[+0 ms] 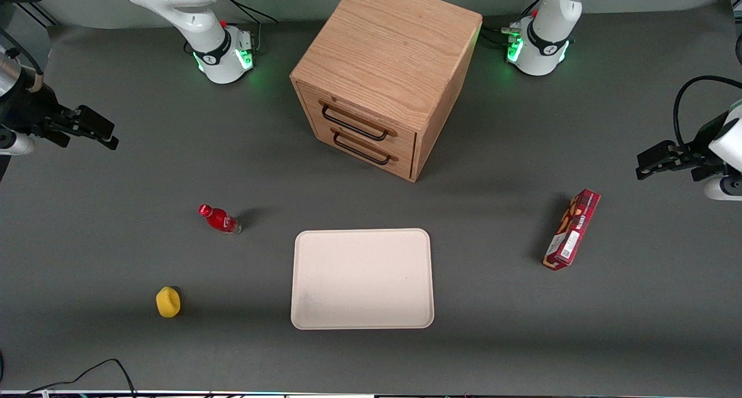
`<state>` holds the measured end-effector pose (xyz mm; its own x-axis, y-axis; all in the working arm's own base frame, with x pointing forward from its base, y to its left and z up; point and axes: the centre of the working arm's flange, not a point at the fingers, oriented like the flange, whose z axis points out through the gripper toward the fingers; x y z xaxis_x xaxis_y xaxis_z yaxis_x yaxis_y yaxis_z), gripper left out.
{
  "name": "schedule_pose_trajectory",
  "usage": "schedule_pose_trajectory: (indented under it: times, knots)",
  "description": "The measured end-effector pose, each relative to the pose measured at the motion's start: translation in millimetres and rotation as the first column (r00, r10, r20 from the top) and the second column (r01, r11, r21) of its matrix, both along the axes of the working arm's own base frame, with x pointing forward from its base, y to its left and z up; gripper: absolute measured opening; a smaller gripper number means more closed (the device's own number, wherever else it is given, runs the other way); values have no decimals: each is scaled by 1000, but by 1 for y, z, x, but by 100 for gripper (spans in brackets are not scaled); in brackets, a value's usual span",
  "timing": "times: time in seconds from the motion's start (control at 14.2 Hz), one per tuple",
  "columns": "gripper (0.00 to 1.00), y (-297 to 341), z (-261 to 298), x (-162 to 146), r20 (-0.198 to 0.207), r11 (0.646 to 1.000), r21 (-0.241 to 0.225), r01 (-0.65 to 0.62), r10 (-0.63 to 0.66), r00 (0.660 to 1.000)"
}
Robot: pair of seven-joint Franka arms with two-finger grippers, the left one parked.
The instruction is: Open upper drawer
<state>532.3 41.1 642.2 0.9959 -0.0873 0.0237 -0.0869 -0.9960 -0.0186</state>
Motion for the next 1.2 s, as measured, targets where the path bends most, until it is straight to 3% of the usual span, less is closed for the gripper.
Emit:
schedule_pose_trajectory:
  times: [0.14,0.28,0.49,0.7,0.99,1.2]
  knots:
    - [100,38,6,-11,-43,996,59,-71,74,996]
    - [100,92,10,-24,-44,962,105,-252,258,965]
    - [100,154,2,-39,-40,867,156,-474,485,874]
    - [100,214,-35,-39,-34,710,257,-655,685,728]
    - [100,275,-100,-36,-68,584,354,-730,795,603]
    - [100,304,-155,-24,-37,487,423,-764,852,523]
